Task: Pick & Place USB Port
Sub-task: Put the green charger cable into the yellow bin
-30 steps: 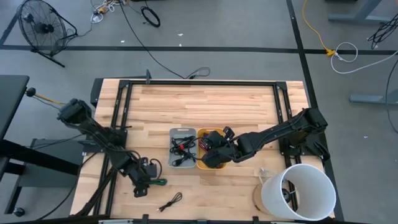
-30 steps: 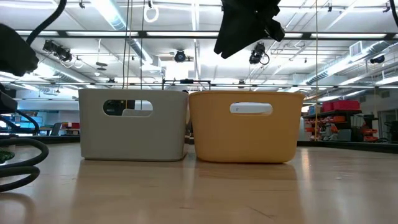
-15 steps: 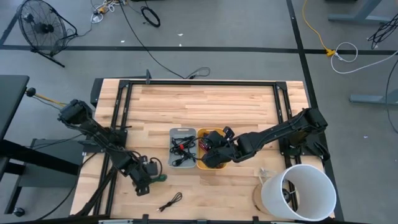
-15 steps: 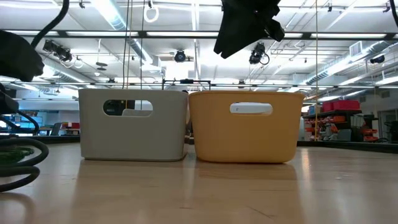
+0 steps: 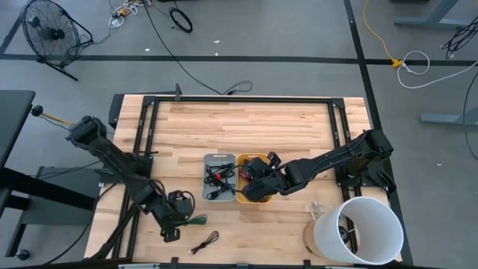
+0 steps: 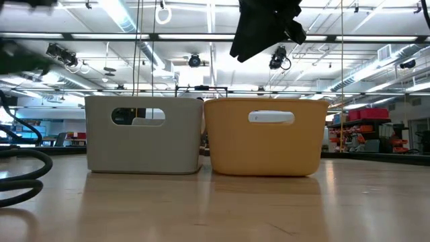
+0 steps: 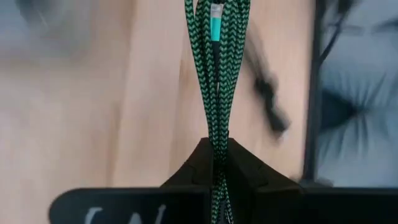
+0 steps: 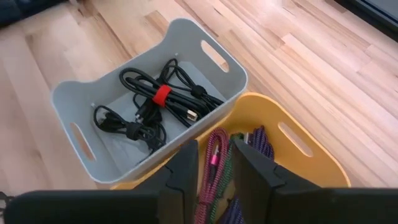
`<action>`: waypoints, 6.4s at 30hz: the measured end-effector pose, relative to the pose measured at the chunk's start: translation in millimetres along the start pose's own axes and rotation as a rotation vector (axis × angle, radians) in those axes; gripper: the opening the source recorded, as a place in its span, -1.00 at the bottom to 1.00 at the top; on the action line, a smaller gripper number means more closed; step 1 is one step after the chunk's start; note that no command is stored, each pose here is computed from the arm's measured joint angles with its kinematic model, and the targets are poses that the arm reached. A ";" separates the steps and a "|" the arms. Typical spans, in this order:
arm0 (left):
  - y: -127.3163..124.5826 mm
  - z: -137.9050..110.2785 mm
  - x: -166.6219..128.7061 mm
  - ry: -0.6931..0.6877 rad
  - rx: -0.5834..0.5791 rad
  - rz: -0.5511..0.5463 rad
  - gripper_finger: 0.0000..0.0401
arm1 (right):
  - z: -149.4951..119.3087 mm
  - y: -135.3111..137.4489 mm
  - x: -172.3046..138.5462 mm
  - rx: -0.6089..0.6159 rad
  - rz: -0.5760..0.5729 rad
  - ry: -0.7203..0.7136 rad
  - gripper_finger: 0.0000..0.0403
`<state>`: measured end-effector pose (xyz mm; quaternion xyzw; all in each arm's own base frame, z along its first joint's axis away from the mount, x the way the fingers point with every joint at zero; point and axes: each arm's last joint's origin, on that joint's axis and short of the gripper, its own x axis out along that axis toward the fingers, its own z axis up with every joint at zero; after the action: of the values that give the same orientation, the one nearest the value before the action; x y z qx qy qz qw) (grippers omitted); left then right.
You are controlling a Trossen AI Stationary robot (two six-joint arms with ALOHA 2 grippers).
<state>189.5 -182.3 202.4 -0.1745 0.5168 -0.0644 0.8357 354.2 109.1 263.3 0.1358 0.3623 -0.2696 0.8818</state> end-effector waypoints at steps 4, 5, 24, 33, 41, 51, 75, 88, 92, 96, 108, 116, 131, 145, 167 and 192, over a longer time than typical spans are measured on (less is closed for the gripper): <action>-16.4 25.8 -43.2 -0.162 0.077 0.092 -0.91 | 2.0 2.3 -0.1 0.017 0.021 -0.018 -0.52; -19.0 30.9 -52.2 -0.204 0.100 0.122 -0.91 | 2.2 2.5 -0.1 0.019 0.024 -0.020 -0.52; -11.1 85.4 -166.6 -0.886 0.344 0.247 -0.91 | 10.6 11.5 -1.1 -0.040 0.124 -0.081 -0.52; 34.9 82.4 -123.2 -0.994 0.293 0.138 -0.91 | 19.7 21.5 -4.1 -0.091 0.260 -0.142 -0.52; 80.2 74.1 -78.5 -1.035 0.212 0.063 -0.92 | 23.4 25.5 -5.8 -0.149 0.323 -0.172 -0.52; 105.4 54.9 -50.1 -1.161 0.148 -0.066 -0.92 | 32.6 30.6 -9.4 -0.164 0.371 -0.270 -0.52; 94.7 69.4 -19.1 -1.211 0.228 -0.186 -0.92 | 47.4 28.2 -9.3 -0.172 0.406 -0.363 -0.52; 93.3 70.4 -21.7 -1.231 0.240 -0.203 -0.92 | 56.1 26.2 -7.4 -0.172 0.459 -0.398 -0.53; 93.3 69.8 -19.9 -1.213 0.250 -0.201 -0.90 | 49.7 28.8 -8.1 -0.173 0.511 -0.331 -0.53; 93.3 69.4 -18.7 -1.202 0.256 -0.198 -0.91 | 41.8 31.3 -13.0 -0.191 0.488 -0.299 -0.53; 92.3 69.5 -20.0 -1.208 0.259 -0.214 -0.90 | 39.8 24.9 -12.3 -0.160 0.389 -0.284 -0.52; 91.4 69.8 -21.4 -1.215 0.267 -0.225 -0.92 | 44.1 27.8 -17.3 -0.184 0.457 -0.321 -0.52; 93.7 69.2 -18.1 -1.194 0.254 -0.196 -0.92 | 38.5 28.7 -24.5 -0.187 0.564 -0.221 -0.52; 95.0 69.9 -18.3 -1.193 0.255 -0.196 -0.92 | 46.2 25.1 -23.0 -0.164 0.511 -0.289 -0.52; 95.4 69.3 -17.0 -1.180 0.258 -0.194 -0.89 | 56.0 22.4 -20.4 -0.208 0.421 -0.407 -0.95; 96.7 70.3 -18.6 -1.216 0.213 -0.133 -0.30 | 40.7 -20.4 -52.4 -0.149 0.240 -0.131 -1.00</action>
<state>236.3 -71.1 211.9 -0.1275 -0.0729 -0.0567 0.9875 334.5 94.4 328.3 0.0946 0.3043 -0.1428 0.9371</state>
